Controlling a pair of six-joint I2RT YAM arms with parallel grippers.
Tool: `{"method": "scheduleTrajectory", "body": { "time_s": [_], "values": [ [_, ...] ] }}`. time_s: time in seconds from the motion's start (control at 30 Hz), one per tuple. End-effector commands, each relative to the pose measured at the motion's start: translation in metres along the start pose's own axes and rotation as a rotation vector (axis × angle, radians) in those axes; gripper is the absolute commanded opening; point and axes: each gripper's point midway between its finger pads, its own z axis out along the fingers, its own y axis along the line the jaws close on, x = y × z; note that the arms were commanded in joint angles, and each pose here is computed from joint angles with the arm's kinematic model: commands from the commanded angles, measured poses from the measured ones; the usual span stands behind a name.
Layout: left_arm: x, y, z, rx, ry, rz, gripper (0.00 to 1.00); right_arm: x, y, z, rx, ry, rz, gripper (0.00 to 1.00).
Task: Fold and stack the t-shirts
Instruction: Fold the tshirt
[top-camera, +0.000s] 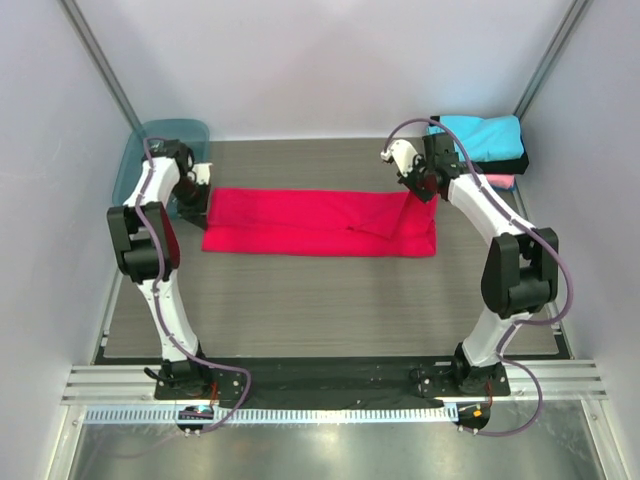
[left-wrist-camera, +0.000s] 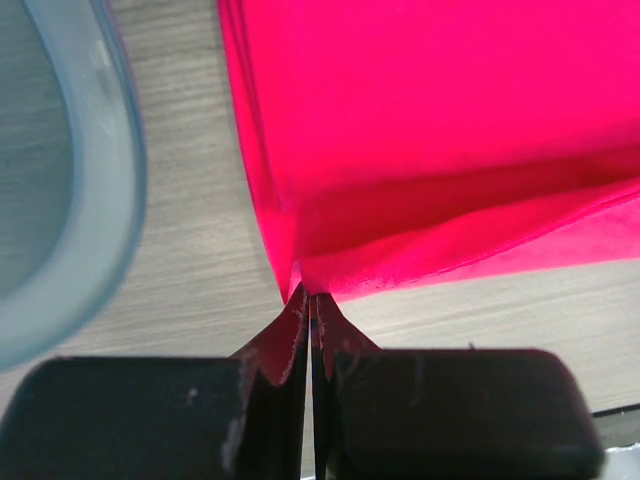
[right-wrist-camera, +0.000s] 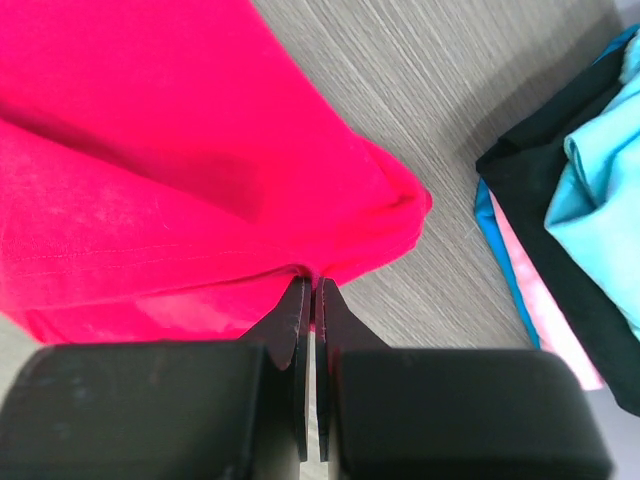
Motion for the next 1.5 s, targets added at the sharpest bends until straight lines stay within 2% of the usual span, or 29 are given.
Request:
{"method": "scheduleTrajectory", "body": {
  "time_s": [0.0, 0.93, 1.03, 1.07, 1.13, 1.2, 1.33, 1.47],
  "values": [
    [-0.011, 0.005, -0.003, -0.026, -0.016, -0.015, 0.0, -0.019, -0.026, -0.001, 0.056, -0.055, 0.024, 0.01],
    [-0.028, 0.02, 0.006, -0.125, -0.039, -0.008, 0.0, -0.031, -0.04, 0.053, 0.039, -0.064, 0.086, 0.01],
    [-0.036, 0.021, 0.005, -0.141, -0.055, -0.01, 0.07, -0.033, -0.042, 0.054, 0.046, -0.069, 0.084, 0.01],
    [-0.043, 0.022, 0.001, -0.152, -0.075, -0.011, 0.14, -0.034, -0.044, 0.053, 0.053, -0.071, 0.086, 0.01],
    [-0.048, 0.022, -0.01, -0.164, -0.106, -0.016, 0.2, -0.037, -0.047, 0.051, 0.069, -0.077, 0.104, 0.11],
    [-0.055, 0.016, -0.021, -0.146, -0.15, -0.015, 0.26, -0.042, -0.056, 0.044, 0.107, -0.086, 0.126, 0.29],
    [-0.06, -0.007, -0.041, -0.069, -0.204, 0.023, 0.22, -0.05, -0.061, 0.022, 0.138, -0.117, 0.132, 0.39],
    [-0.048, -0.032, -0.023, 0.015, -0.133, 0.066, 0.17, -0.031, -0.04, 0.014, 0.093, -0.082, 0.122, 0.43]
  ]
}}
